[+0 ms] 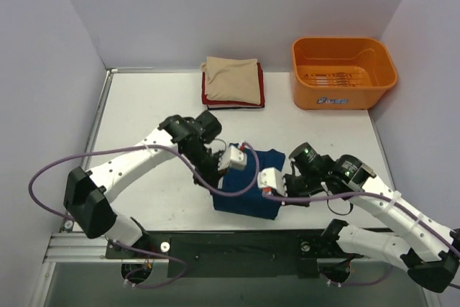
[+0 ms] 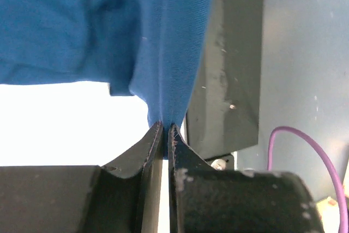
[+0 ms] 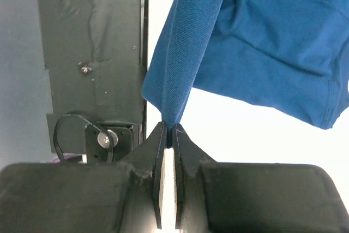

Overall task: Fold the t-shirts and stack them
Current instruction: Fold the long partially folded tshirt into a neat square

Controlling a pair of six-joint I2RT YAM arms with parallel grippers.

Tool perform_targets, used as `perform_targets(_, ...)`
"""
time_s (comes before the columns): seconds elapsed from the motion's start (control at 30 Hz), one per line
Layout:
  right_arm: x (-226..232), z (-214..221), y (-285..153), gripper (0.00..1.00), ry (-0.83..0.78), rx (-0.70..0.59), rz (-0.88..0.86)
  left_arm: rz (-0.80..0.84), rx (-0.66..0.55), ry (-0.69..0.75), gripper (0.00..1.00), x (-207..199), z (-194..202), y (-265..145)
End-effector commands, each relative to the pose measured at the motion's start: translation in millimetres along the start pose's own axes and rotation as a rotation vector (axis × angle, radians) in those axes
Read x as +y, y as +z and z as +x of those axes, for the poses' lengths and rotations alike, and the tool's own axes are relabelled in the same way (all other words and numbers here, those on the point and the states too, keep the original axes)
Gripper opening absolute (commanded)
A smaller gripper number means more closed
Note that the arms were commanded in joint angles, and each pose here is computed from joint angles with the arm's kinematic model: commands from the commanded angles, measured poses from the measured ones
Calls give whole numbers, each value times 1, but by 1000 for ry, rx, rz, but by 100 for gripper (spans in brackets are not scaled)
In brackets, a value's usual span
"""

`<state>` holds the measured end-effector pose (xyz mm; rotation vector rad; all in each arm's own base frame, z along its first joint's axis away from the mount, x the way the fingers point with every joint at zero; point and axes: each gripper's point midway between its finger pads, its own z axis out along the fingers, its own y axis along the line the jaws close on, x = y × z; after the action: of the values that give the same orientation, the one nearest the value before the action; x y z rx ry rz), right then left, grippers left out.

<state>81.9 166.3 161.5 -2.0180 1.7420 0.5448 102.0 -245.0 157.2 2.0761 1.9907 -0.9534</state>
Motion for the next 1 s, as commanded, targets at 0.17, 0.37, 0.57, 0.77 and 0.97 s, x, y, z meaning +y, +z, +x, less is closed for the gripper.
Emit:
perform_targets(0.17,-75,22,-1,0,379,6,196,-207,-101,-235,0,116,-43,-56)
perform_targets(0.37,-128,49,-8,0,652,-8,321,-329,-136,-255,0,174,-68,-71)
perform_targets(0.57,-146,85,-4,0,820,33,354,-348,-223,-270,0,211,-105,-70)
perform_targets(0.77,-162,107,8,0,926,52,345,-389,-172,-321,0,256,-98,-45)
perform_targets(0.97,-180,135,15,0,1063,111,365,-480,-191,-339,0,300,-104,-33)
